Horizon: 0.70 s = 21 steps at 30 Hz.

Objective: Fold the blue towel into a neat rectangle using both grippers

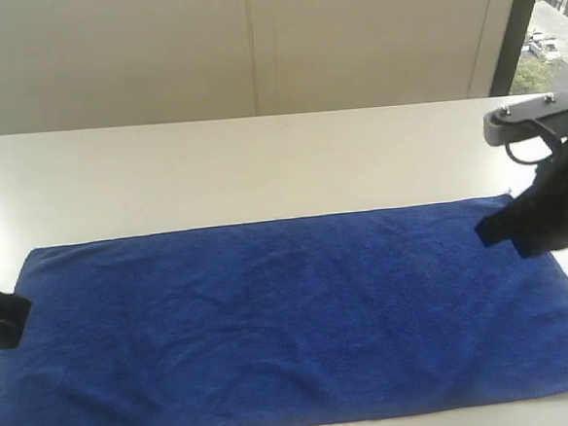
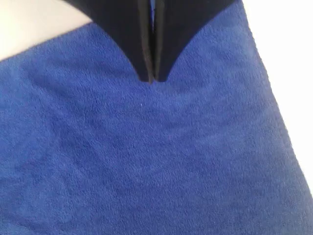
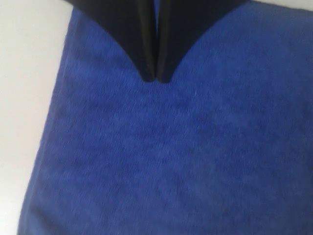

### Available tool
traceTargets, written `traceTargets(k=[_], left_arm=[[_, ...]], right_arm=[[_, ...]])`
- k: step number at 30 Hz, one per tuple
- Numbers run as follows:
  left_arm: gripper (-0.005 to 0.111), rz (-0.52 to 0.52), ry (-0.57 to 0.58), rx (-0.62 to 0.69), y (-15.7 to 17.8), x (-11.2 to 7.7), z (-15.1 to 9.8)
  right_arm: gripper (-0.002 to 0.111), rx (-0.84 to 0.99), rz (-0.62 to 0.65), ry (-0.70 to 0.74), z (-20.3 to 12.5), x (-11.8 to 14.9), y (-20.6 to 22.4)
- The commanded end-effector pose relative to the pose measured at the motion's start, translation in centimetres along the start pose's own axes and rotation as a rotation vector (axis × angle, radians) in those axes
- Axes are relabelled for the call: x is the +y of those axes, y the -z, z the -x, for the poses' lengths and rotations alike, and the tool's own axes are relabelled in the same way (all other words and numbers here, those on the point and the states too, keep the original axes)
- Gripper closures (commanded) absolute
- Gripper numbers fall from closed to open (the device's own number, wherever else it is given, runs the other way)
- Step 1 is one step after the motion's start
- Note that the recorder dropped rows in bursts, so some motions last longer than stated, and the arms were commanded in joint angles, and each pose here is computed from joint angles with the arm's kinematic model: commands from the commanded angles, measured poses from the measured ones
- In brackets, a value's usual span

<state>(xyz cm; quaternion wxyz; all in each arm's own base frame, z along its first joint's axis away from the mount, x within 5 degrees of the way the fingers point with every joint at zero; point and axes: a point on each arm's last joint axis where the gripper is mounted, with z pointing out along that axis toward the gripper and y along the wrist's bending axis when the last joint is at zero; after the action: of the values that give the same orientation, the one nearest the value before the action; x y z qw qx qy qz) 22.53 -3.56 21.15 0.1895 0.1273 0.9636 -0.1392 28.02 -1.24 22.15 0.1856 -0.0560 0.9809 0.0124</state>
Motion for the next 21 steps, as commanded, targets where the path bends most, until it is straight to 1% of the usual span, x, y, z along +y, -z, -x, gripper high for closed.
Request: traceTargets(k=[1, 2, 3, 4, 7, 9, 11, 13, 15, 18, 21], left_arm=[[0.107, -0.012, 0.047, -0.006, 0.6, -1.1, -3.7], [0.107, -0.006, 0.057, -0.010, 0.4, -1.1, -4.5], [0.107, 0.009, 0.100, -0.018, 0.1, -1.1, -5.7], [0.107, 0.012, 0.126, -0.021, -0.1, -1.1, -6.4], [0.107, 0.001, 0.152, 0.007, -0.5, -1.2, -7.5], [0.107, 0.006, 0.167, 0.018, -0.9, -1.2, -8.2], [0.107, 0.018, 0.176, 0.019, -1.2, -1.0, -8.6], [0.107, 0.052, 0.161, 0.003, -1.5, -0.7, -8.9], [0.107, 0.063, 0.164, -0.005, -1.6, -0.6, -9.1], [0.107, 0.090, 0.143, -0.015, -1.7, -0.3, -9.3], [0.107, 0.100, 0.130, -0.018, -1.7, -0.2, -9.3]], right_arm=[[0.108, 0.050, -0.011, -0.062, -4.0, 0.6, -1.0], [0.108, 0.068, -0.011, -0.079, -4.9, 0.7, -1.3], [0.108, 0.082, -0.012, -0.103, -6.1, 0.8, -2.0], [0.108, 0.099, -0.012, -0.111, -6.8, 0.9, -2.4], [0.108, 0.115, -0.018, -0.125, -8.0, 1.0, -3.0], [0.108, 0.116, -0.031, -0.119, -8.2, 0.9, -3.1], [0.108, 0.115, -0.073, -0.127, -8.2, 0.5, -3.1], [0.108, 0.082, -0.112, -0.136, -7.9, 0.2, -3.2], [0.108, 0.069, -0.122, -0.113, -7.8, 0.0, -3.4], [0.108, 0.126, -0.145, -0.062, -8.0, -0.3, -4.8], [0.108, 0.142, -0.144, -0.058, -8.1, -0.4, -5.4]])
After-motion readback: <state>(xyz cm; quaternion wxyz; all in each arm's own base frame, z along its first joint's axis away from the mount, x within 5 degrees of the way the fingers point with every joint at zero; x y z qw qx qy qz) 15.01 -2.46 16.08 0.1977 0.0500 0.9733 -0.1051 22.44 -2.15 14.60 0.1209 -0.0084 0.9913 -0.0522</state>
